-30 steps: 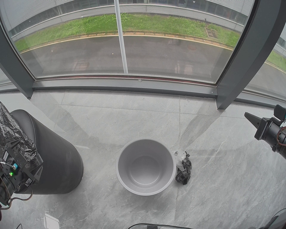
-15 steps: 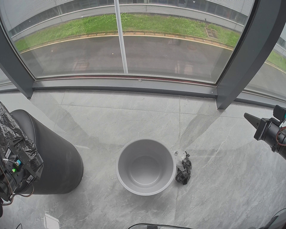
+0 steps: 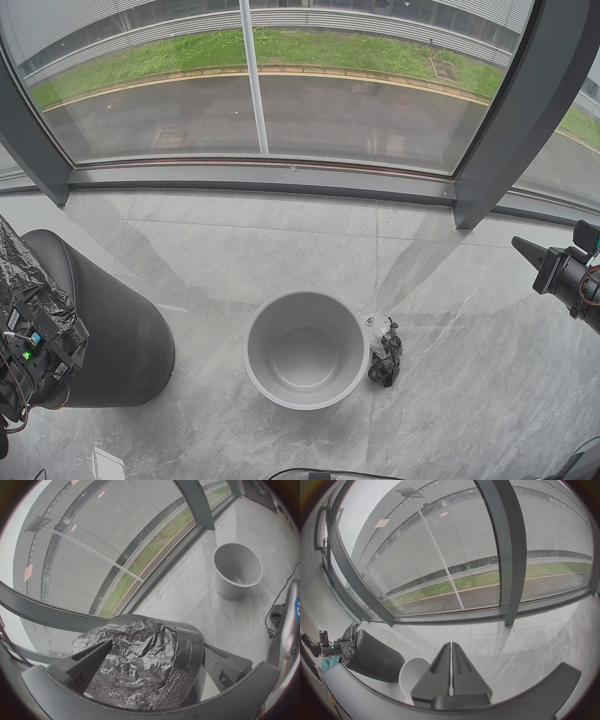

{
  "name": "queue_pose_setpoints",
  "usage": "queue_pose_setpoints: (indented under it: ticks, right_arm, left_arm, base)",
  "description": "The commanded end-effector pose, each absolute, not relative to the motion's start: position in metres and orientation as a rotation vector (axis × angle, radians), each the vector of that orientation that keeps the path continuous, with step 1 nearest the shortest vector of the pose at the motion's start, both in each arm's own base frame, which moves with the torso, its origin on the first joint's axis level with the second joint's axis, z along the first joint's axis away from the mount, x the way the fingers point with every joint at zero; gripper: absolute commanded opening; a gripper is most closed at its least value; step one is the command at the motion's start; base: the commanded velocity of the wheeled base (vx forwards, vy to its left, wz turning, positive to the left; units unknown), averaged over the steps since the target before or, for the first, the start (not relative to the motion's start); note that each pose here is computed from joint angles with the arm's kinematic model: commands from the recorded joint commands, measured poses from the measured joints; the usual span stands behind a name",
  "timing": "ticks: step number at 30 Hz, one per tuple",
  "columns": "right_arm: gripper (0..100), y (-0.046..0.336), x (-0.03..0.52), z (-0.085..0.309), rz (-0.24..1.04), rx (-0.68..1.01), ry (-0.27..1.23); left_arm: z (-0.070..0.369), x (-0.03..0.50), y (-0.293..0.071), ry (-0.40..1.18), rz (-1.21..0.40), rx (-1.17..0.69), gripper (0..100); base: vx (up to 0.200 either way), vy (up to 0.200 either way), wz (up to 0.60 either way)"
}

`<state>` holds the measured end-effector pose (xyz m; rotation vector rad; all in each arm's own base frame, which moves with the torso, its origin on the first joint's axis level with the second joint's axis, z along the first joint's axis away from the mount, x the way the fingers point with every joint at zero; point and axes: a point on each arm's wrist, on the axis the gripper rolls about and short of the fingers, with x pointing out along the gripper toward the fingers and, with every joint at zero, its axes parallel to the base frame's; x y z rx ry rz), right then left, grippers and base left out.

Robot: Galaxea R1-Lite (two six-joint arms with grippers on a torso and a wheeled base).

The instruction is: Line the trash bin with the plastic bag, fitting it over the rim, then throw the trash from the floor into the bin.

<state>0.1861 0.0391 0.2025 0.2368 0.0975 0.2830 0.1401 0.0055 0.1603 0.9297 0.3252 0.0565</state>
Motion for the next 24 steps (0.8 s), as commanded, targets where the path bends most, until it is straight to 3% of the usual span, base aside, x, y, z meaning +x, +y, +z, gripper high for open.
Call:
queue_pose_setpoints:
  ticks: [1,2,3,20,22,24]
  right_arm:
    - [0,0.039,0.186,0.203,0.284,0.238,0.095]
    - [0,0.039,0.186,0.203,0.284,0.236,0.095]
    - [0,0.039,0.186,0.203,0.284,0.236,0.095]
    - [0,0.039,0.184,0.205,0.286,0.237,0.084]
    - [0,0.039,0.184,0.205,0.286,0.237,0.084]
    - [0,0.038,0.184,0.205,0.284,0.237,0.084]
  left_arm:
    - [0.160,0.139,0.006,0.323,0.059,0.929,100]
    - [0.161,0.140,0.006,0.322,0.060,0.929,100]
    - [0.161,0.140,0.006,0.320,0.061,0.929,0]
    - [0.159,0.136,0.006,0.315,0.063,0.895,0]
    - [0.161,0.135,0.005,0.304,0.066,0.867,0]
    - [0.171,0.137,0.002,0.241,0.078,0.696,0]
  base:
    - [0.000,0.000,0.00]
    - [0.000,0.000,0.00]
    - [0.000,0.000,0.00]
    - [0.000,0.000,0.00]
    - [0.000,0.000,0.00]
    - [0.000,0.000,0.00]
